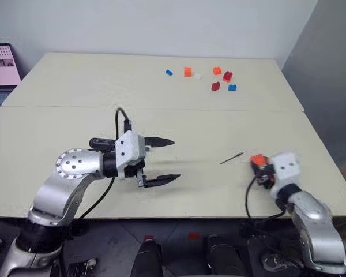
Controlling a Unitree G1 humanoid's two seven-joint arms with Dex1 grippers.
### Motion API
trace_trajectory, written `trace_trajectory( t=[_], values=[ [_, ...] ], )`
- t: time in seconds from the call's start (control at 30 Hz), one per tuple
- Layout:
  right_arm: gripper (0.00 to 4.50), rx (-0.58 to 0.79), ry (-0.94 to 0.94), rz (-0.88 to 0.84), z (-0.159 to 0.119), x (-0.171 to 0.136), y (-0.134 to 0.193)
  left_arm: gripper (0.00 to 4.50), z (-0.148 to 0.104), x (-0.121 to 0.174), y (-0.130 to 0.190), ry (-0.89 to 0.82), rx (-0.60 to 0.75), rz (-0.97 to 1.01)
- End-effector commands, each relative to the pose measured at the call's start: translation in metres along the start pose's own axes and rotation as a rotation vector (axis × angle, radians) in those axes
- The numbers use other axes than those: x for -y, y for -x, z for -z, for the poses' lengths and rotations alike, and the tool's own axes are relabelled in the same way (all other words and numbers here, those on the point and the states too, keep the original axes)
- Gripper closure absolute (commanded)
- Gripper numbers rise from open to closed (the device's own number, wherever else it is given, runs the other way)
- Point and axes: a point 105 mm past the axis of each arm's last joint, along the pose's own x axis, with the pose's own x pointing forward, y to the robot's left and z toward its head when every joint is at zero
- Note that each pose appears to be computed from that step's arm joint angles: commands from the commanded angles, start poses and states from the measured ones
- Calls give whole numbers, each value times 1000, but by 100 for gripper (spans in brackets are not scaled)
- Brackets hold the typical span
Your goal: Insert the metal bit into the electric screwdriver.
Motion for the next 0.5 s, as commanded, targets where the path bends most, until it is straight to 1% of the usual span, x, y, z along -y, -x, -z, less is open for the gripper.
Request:
trace_trajectory(
  t=[0.03, 0.2, 0.37, 0.43, 0.47, 0.5],
  values=[
    [303, -29, -85, 132, 5, 33, 6, 0, -10, 3, -14, -49, 48, 71],
    [303, -87, -146, 154, 19, 42, -2, 0, -19, 10, -27, -50, 105, 145],
    [303, -117, -223, 208, 27, 50, -8, 0, -21, 12, -37, -58, 132, 171],
    [232, -119, -259, 226, 29, 51, -9, 0, -22, 11, -39, -57, 141, 166],
    [216, -116, -262, 223, 28, 50, -9, 0, -22, 11, -39, -56, 142, 165],
    [185, -112, -268, 223, 27, 50, -9, 0, -21, 10, -39, -55, 143, 163]
  ],
)
